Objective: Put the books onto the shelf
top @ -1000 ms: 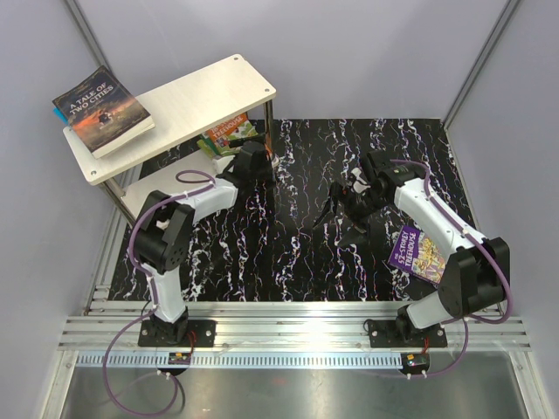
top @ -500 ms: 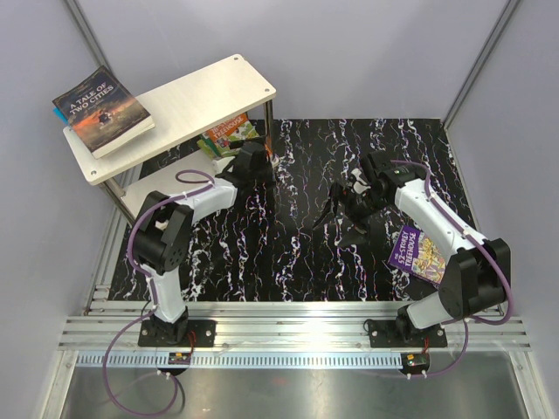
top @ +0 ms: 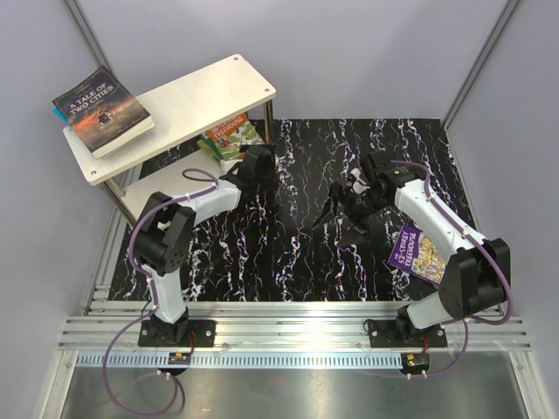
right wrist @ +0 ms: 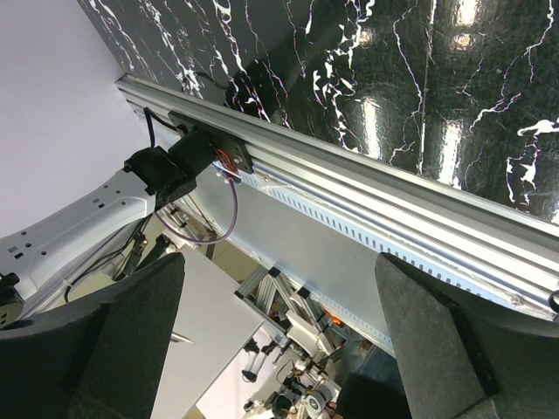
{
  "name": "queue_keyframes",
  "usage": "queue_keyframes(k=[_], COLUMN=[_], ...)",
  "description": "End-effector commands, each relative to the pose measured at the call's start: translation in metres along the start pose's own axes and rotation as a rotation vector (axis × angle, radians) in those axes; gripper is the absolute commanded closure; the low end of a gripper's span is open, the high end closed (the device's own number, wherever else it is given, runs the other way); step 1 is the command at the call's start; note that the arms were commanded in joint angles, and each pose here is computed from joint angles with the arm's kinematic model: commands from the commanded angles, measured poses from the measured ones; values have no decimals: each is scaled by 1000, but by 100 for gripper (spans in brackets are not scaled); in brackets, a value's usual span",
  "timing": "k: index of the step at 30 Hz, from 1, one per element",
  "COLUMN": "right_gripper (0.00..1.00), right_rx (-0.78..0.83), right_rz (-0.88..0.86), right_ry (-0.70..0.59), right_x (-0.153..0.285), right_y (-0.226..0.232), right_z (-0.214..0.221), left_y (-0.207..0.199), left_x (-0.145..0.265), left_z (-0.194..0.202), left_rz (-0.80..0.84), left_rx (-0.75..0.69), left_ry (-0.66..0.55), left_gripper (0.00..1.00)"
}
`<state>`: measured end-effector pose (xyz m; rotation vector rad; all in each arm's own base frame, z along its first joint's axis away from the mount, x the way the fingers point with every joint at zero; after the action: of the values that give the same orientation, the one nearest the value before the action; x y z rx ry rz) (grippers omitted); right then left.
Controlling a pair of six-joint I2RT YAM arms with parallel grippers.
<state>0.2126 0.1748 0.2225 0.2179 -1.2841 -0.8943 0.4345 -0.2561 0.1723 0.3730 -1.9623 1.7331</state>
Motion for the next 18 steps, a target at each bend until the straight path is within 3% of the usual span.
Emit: queue_keyframes(k=[1,18], right_gripper=[3,2], right_rx=[26,38], right_rz=[-32,9], right_ry=[-1,-65], right_x=[3,11], right_y=[4,1], right_z=[3,4], left_y=[-29,-11], left_x=[24,56], left_z=[3,10], left_rz=[73,10], left_rx=[-38,-217], left_ry=[39,91], left_gripper=[1,1])
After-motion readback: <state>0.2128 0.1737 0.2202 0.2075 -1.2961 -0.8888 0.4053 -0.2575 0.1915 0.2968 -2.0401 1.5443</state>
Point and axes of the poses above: each gripper's point midway between its finger pads, its own x axis back along the fingers, its own y axis along the line the jaws close on, z = x × y, the point moved 6 cm from there along x, back along the fingers, and after that the axes turned 14 degrees about -x, right-handed, at the moved point
